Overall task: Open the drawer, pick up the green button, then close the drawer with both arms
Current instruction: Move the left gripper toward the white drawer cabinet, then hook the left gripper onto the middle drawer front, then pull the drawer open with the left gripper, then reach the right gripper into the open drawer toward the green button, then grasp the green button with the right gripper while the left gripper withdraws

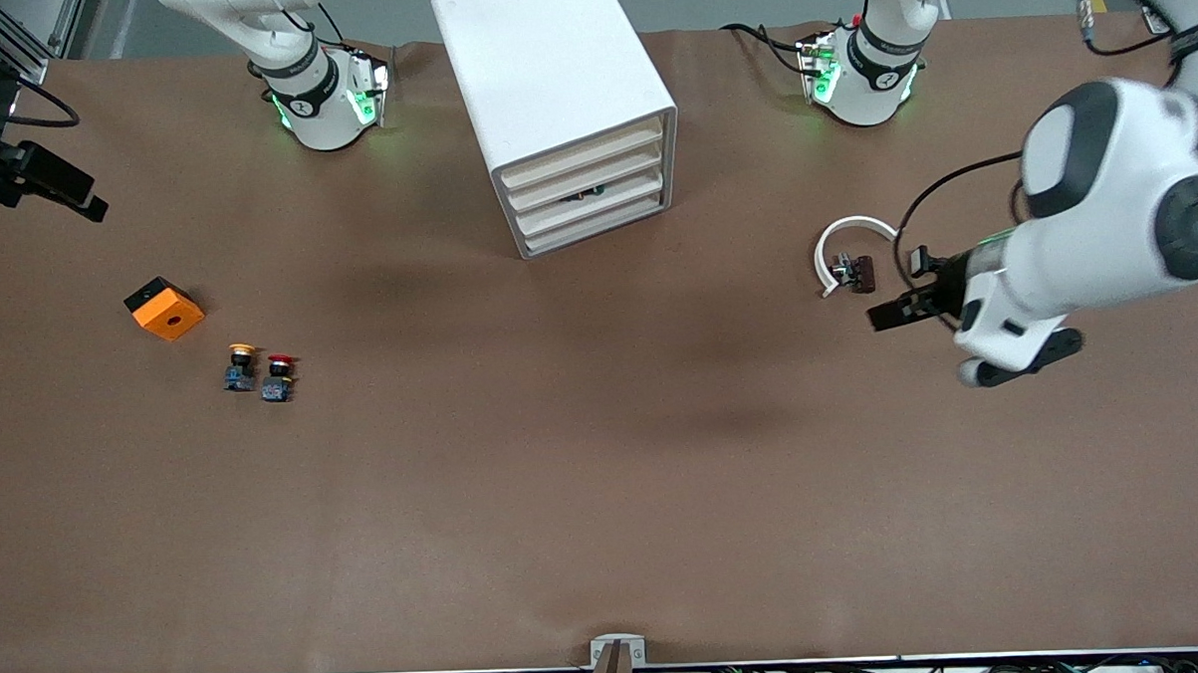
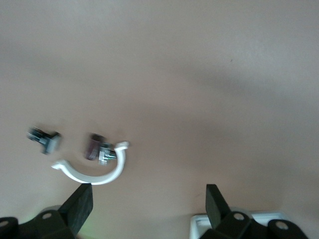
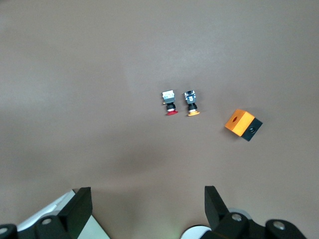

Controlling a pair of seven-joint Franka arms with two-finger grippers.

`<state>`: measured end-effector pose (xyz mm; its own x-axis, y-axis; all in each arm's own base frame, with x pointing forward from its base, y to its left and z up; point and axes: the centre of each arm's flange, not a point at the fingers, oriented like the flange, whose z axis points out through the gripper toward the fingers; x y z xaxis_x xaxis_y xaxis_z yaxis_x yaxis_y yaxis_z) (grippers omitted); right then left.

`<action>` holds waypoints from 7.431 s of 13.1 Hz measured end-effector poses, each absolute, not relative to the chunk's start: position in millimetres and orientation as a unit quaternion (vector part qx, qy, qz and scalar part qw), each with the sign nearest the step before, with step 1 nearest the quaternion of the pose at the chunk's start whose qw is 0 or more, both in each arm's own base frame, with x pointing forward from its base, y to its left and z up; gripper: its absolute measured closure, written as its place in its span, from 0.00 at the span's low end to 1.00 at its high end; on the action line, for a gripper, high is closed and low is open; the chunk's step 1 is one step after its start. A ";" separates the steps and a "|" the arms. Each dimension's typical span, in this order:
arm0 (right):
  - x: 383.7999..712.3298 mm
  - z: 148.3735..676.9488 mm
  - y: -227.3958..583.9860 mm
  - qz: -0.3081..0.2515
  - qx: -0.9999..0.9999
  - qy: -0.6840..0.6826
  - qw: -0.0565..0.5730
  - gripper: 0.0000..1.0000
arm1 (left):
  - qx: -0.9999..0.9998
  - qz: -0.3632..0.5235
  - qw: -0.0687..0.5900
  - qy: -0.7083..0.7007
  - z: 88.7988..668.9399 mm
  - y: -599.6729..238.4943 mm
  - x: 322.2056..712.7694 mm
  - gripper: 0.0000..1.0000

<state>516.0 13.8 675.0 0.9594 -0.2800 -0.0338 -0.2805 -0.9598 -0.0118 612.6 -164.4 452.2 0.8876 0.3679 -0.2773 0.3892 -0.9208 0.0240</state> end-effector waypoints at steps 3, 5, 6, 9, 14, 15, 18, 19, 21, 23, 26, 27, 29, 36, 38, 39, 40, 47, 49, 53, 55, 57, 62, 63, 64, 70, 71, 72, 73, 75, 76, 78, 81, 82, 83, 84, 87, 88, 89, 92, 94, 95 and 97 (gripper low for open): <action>527.3 664.5 45.0 0.012 -0.986 0.168 0.009 0.00 | 0.953 -0.175 0.018 0.245 393.7 -237.5 602.9 0.00; 537.8 652.9 64.7 0.009 -0.987 0.161 0.011 0.00 | 0.930 -0.210 0.009 0.301 354.9 -281.0 590.8 0.00; 543.3 645.5 73.8 0.010 -0.988 0.155 0.011 0.00 | 0.912 -0.224 -0.003 0.343 335.1 -301.0 583.8 0.00; 559.0 623.0 95.7 0.013 -0.990 0.141 0.013 0.00 | 0.858 -0.249 -0.051 0.446 276.8 -351.5 560.3 0.00; 577.9 591.0 105.8 0.030 -0.990 0.138 0.024 0.00 | 0.748 -0.335 -0.056 0.570 238.2 -396.8 537.1 0.00; 580.0 586.5 106.1 0.034 -0.990 0.138 0.023 0.00 | 0.724 -0.343 -0.066 0.595 233.3 -397.6 536.3 0.00; 583.7 578.0 106.9 0.040 -0.989 0.138 0.022 0.00 | 0.663 -0.343 -0.112 0.656 221.3 -411.9 522.8 0.00; 584.2 576.8 107.0 0.041 -0.989 0.138 0.021 0.00 | 0.649 -0.340 -0.128 0.669 216.4 -421.2 514.3 0.00; 584.5 576.4 107.0 0.041 -0.989 0.138 0.021 0.00 | 0.633 -0.340 -0.155 0.678 206.6 -436.4 497.8 0.00; 584.9 575.4 107.1 0.042 -0.989 0.138 0.021 0.00 | 0.615 -0.364 -0.168 0.679 203.7 -442.1 489.6 0.00; 586.6 571.0 107.3 0.046 -0.989 0.139 0.020 0.00 | 0.591 -0.399 -0.175 0.678 200.8 -443.4 486.2 0.00; 586.8 570.5 107.3 0.046 -0.989 0.139 0.020 0.00 | 0.586 -0.407 -0.180 0.677 197.4 -444.2 483.8 0.00; 586.8 570.5 107.3 0.046 -0.989 0.139 0.020 0.00 | 0.577 -0.422 -0.191 0.672 191.0 -446.3 478.0 0.00; 586.9 570.3 107.3 0.046 -0.989 0.139 0.020 0.00 | 0.500 -0.453 -0.246 0.696 174.9 -452.5 464.1 0.00; 586.9 570.2 107.4 0.046 -0.989 0.139 0.020 0.00 | 0.487 -0.451 -0.262 0.700 161.9 -454.6 458.2 0.00; 586.9 570.2 107.4 0.046 -0.989 0.139 0.020 0.00 | 0.483 -0.451 -0.269 0.700 154.0 -457.1 454.5 0.00; 586.9 570.2 107.3 0.046 -0.989 0.139 0.020 0.00 | 0.479 -0.451 -0.275 0.701 146.9 -459.2 451.9 0.00; 587.0 570.2 107.2 0.046 -0.989 0.139 0.020 0.00 | 0.479 -0.446 -0.293 0.697 135.4 -479.0 432.8 0.29; 587.0 570.2 107.2 0.046 -0.989 0.139 0.020 0.00 | 0.481 -0.444 -0.297 0.695 134.0 -482.8 427.9 0.33; 586.3 570.2 111.2 0.047 -0.989 0.137 0.020 0.00 | 0.482 -0.452 -0.306 0.685 140.8 -487.2 425.4 0.74; 583.9 570.3 123.5 0.047 -0.987 0.151 0.019 0.00 | 0.480 -0.453 -0.307 0.685 141.9 -487.0 426.2 0.81; 579.0 570.4 145.0 0.048 -0.983 0.174 0.017 0.00 | 0.478 -0.453 -0.309 0.687 143.3 -486.2 427.9 0.86; 561.2 553.0 224.6 0.060 -0.956 0.286 -0.002 0.00 | 0.482 -0.442 -0.293 0.698 150.1 -477.3 448.2 0.86; 557.3 546.8 246.9 0.058 -0.952 0.302 -0.003 0.00 | 0.482 -0.439 -0.288 0.701 151.6 -474.3 454.0 0.86; 553.7 540.7 268.8 0.052 -0.947 0.316 -0.001 0.00 | 0.481 -0.436 -0.283 0.705 153.1 -470.5 460.7 0.86; 534.5 491.4 364.7 0.044 -0.919 0.391 0.002 0.00 | 0.476 -0.424 -0.251 0.728 163.6 -443.0 502.3 0.87; 531.1 482.3 379.3 0.042 -0.915 0.401 0.004 0.00 | 0.476 -0.424 -0.246 0.731 165.2 -439.2 507.7 0.87; 527.3 473.5 392.9 0.040 -0.911 0.410 0.006 0.00 | 0.475 -0.423 -0.240 0.733 167.1 -434.6 514.2 0.87; 524.0 466.0 403.8 0.039 -0.907 0.418 0.007 0.00 | 0.474 -0.422 -0.233 0.736 169.0 -430.4 520.4 0.87; 520.7 453.0 417.9 0.043 -0.900 0.433 0.011 0.00 | 0.474 -0.421 -0.221 0.741 172.3 -425.6 529.6 0.87; 519.8 447.7 422.3 0.049 -0.897 0.438 0.014 0.00 | 0.475 -0.421 -0.215 0.742 173.8 -425.1 532.5 0.87; 516.0 437.1 434.2 0.052 -0.888 0.456 0.019 0.00 | 0.478 -0.417 -0.195 0.748 176.4 -423.6 541.3 0.82; 492.4 408.8 462.6 0.053 -0.883 0.466 0.016 0.00 | 0.482 -0.413 -0.175 0.753 179.3 -424.1 548.5 0.63; 484.1 400.3 469.8 0.053 -0.880 0.471 0.014 0.00 | 0.482 -0.413 -0.172 0.753 180.8 -424.7 549.6 0.54; 476.6 392.7 475.5 0.053 -0.877 0.478 0.012 0.00 | 0.484 -0.413 -0.169 0.753 183.9 -425.6 551.3 0.42; 469.3 384.8 479.7 0.054 -0.874 0.483 0.009 0.00 | 0.486 -0.413 -0.164 0.753 189.6 -426.5 553.9 0.30; 448.9 359.1 484.8 0.058 -0.867 0.494 -0.012 0.00 | 0.494 -0.410 -0.135 0.754 225.1 -423.9 567.9 0.00; 445.2 353.2 485.3 0.058 -0.863 0.501 -0.015 0.00 | 0.498 -0.408 -0.122 0.755 242.5 -421.4 573.1 0.00; 441.2 348.3 487.0 0.057 -0.860 0.506 -0.014 0.00 | 0.501 -0.405 -0.111 0.757 258.3 -418.4 577.4 0.00; 432.3 341.7 495.0 0.053 -0.855 0.517 -0.002 0.00 | 0.506 -0.381 -0.070 0.771 306.5 -391.8 600.7 0.00; 431.9 335.8 495.8 0.053 -0.852 0.521 -0.001 0.00 | 0.534 -0.349 -0.025 0.770 358.2 -365.4 617.1 0.00; 431.9 332.4 496.2 0.056 -0.849 0.525 -0.001 0.00 | 0.553 -0.327 -0.005 0.766 386.0 -353.0 621.2 0.00; 430.9 323.2 498.3 0.063 -0.846 0.529 -0.003 0.00 | 0.608 -0.273 0.019 0.745 430.1 -331.0 622.6 0.00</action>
<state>430.9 498.3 323.2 0.4318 -0.8961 -0.1028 -0.8953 -0.4397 0.0719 622.6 -331.0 430.1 -0.2598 0.8959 -0.3604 0.9168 0.1117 -0.3834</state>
